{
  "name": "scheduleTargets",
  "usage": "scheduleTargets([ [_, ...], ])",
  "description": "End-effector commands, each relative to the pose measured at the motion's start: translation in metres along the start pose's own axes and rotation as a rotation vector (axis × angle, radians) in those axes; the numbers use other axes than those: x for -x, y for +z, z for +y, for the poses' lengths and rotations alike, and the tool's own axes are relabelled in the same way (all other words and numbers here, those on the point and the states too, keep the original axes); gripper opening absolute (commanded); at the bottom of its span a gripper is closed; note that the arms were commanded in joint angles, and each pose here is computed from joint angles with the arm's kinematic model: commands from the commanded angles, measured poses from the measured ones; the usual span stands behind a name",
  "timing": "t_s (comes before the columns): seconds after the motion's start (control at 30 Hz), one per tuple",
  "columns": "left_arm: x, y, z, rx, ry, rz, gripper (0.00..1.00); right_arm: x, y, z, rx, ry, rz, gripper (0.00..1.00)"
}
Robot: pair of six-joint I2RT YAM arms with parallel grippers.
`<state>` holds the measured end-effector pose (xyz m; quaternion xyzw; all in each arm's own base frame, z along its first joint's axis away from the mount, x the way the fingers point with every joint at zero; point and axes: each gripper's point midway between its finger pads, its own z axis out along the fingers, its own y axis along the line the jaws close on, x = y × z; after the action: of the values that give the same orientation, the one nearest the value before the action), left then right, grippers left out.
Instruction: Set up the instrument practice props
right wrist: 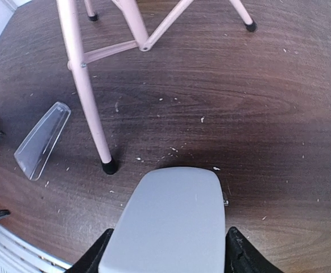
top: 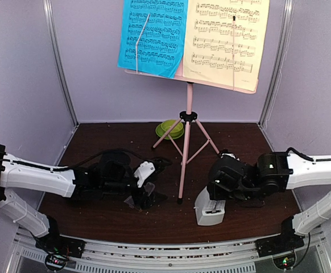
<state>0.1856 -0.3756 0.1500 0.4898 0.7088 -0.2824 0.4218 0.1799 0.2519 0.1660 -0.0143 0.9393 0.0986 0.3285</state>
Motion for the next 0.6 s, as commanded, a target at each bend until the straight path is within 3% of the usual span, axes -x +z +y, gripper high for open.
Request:
scheduleTargets([
  [0.0,-0.005,0.011,-0.030,-0.085,0.078,-0.006,0.82,0.028,-0.022,0.016,0.154,-0.007,-0.091,0.25],
  [0.3,-0.015,0.033,-0.076,-0.136,0.143,0.012,0.80,0.044,-0.053,0.012,0.357,-0.032,-0.201,0.00],
  [0.57,0.002,0.038,-0.084,-0.114,0.122,-0.045,0.88,0.049,-0.060,0.002,0.382,0.062,-0.233,0.00],
])
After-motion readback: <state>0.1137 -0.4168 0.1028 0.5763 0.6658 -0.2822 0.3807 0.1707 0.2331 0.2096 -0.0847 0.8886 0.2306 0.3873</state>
